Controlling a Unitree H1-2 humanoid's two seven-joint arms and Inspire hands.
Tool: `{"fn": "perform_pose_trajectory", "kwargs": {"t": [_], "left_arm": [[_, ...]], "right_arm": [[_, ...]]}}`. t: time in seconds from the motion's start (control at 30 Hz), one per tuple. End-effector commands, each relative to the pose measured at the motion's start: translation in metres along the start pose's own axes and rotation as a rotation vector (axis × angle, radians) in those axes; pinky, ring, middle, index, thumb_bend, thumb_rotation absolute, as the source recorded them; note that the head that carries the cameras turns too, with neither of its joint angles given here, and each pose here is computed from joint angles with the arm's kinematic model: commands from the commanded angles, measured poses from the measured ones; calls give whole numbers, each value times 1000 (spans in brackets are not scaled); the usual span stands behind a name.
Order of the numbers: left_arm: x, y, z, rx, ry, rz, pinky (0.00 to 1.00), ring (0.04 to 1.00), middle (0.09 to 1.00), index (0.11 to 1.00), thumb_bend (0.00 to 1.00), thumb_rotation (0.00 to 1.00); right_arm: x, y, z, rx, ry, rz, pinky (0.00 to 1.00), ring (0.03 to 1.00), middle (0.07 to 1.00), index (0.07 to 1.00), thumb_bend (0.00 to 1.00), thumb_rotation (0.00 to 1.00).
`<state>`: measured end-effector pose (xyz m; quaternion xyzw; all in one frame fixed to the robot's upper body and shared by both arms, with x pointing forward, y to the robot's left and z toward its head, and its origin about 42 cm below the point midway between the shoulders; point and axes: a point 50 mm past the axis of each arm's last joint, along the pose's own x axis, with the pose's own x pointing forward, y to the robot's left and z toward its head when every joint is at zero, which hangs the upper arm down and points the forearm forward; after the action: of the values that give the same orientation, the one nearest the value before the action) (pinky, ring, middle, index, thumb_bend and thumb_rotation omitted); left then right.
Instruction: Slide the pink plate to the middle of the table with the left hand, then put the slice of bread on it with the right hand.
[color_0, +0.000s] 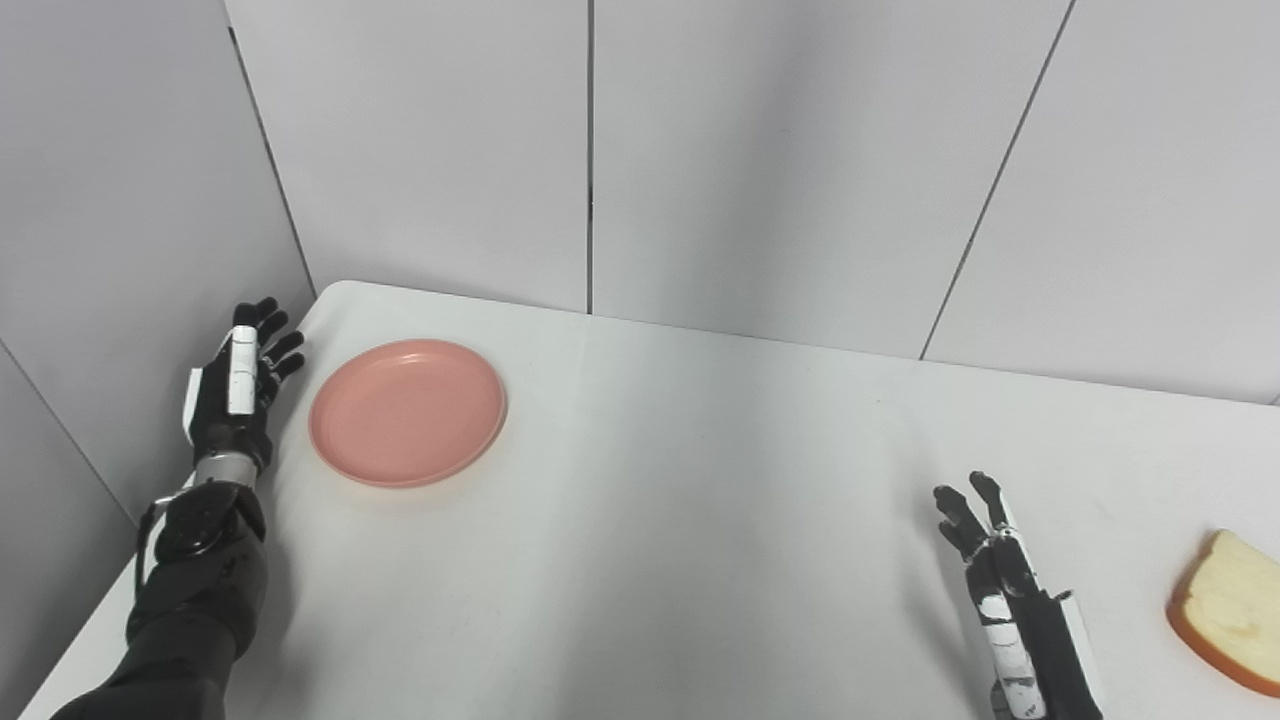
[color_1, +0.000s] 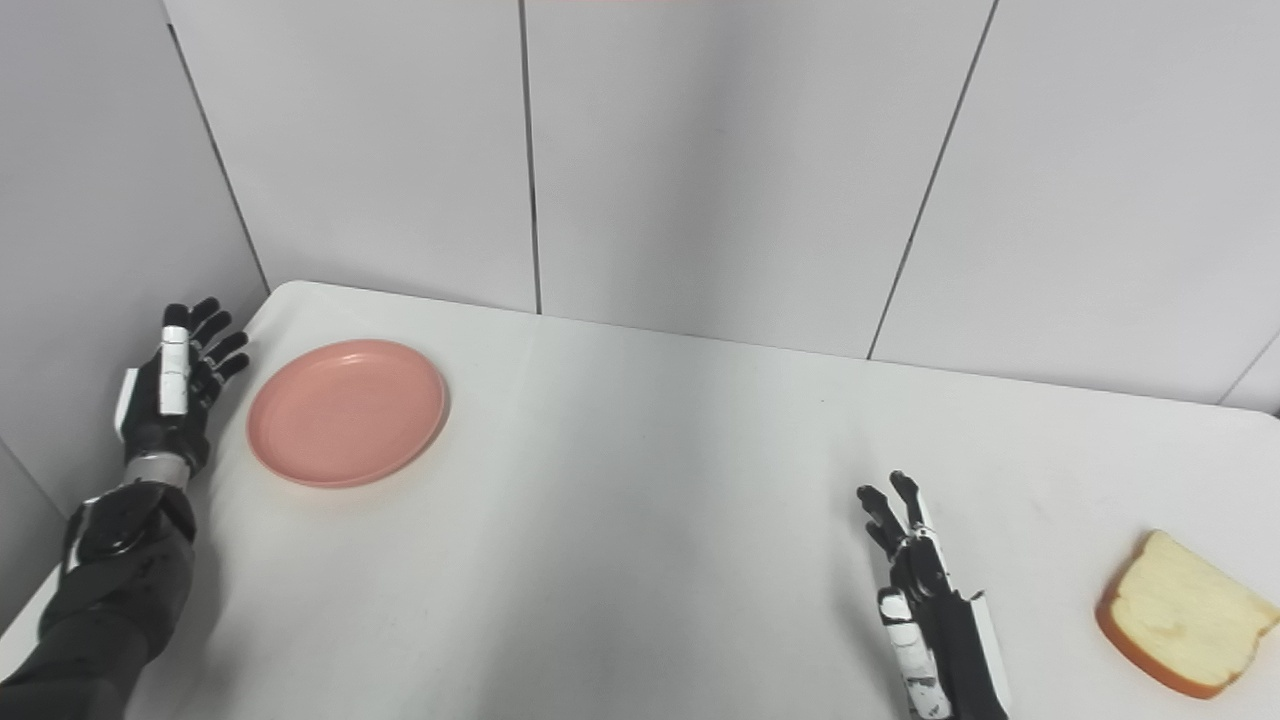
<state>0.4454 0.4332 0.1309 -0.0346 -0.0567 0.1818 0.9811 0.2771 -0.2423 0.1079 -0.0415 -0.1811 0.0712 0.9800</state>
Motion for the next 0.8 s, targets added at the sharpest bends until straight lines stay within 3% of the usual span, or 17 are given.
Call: {"fn": "perform_pose_trajectory", "kwargs": {"t": [0.0,0.2,0.53,0.77], "left_arm": [[9,3,13,21,-26,-33,788,783,837,810,999,890],[5,-5,9,-16,-36,-93,677,731,792,811,998,846],[-5,-25,6,49,-46,-229,772,784,850,873,919,911],[-6,-33,2,47,-33,-279,766,788,832,887,887,910]], "right_arm": [[-30,16,-20,51,87,-24,943,924,881,964,753,931],[-30,16,-19,42,90,-24,937,917,874,961,754,932],[-31,19,-16,43,87,-21,923,910,866,950,739,914],[-30,20,-13,43,88,-18,926,911,863,943,730,914]]}}
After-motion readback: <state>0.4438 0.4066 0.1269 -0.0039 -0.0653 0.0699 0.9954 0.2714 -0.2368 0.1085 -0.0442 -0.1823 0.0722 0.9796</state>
